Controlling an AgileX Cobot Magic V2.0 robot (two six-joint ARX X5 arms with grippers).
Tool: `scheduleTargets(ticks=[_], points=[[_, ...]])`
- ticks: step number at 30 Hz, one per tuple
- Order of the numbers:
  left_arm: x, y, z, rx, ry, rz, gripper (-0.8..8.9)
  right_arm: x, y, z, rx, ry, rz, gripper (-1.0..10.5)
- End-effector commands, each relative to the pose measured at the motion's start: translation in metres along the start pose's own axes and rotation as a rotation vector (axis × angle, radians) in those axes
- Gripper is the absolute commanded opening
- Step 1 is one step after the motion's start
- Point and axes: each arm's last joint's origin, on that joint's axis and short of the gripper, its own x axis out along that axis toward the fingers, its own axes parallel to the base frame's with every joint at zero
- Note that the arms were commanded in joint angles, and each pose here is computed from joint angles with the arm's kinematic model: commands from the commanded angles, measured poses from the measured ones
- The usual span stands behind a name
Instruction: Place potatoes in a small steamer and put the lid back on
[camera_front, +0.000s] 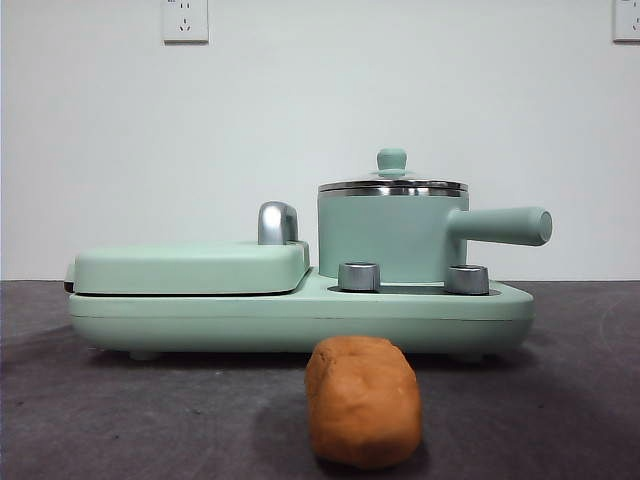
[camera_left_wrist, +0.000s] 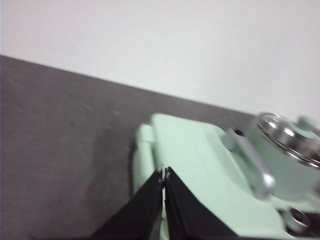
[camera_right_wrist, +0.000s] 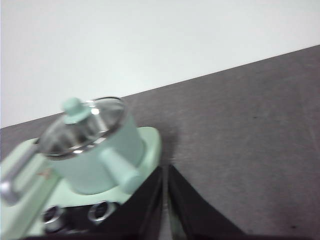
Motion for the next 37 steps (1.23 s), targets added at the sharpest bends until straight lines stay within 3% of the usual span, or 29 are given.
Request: scheduleTargets(ticks=[1, 10, 14, 18, 21, 24, 27, 29, 31, 37], points=[[0.003, -0.011, 0.024, -0.007, 0.035, -0.073, 0.09, -0.008, 0.013, 0.025, 0.005, 0.021, 0.058, 0.1], [0.02, -0.04, 0.082, -0.015, 0.231, -0.35, 0.09, -0.01, 0.039, 0.072, -0.025, 0.258, 0.319, 0.1], [0.028, -0.048, 0.093, -0.012, 0.314, -0.484, 0.09, -0.006, 0.044, 0.08, -0.083, 0.323, 0.424, 0.1], [0.036, -0.052, 0.094, -0.026, 0.368, -0.558, 0.09, -0.002, 0.045, 0.08, -0.084, 0.353, 0.493, 0.1], [0.04, -0.053, 0.091, -0.035, 0.397, -0.566, 0.3, -0.001, 0.044, 0.079, -0.091, 0.361, 0.495, 0.1], [0.041, -0.054, 0.09, -0.038, 0.411, -0.569, 1.18, -0.001, 0.044, 0.079, -0.092, 0.361, 0.485, 0.2], [0.041, -0.054, 0.09, -0.037, 0.408, -0.572, 2.8, -0.001, 0.044, 0.079, -0.091, 0.362, 0.484, 1.9], [0.042, -0.055, 0.09, -0.037, 0.412, -0.576, 3.86, -0.001, 0.044, 0.079, -0.088, 0.362, 0.484, 3.5], [0.043, -0.056, 0.089, -0.04, 0.418, -0.583, 4.44, -0.001, 0.044, 0.079, -0.086, 0.363, 0.482, 4.5], [0.052, -0.061, 0.084, -0.051, 0.471, -0.608, 4.74, -0.001, 0.044, 0.079, -0.085, 0.362, 0.481, 4.6]])
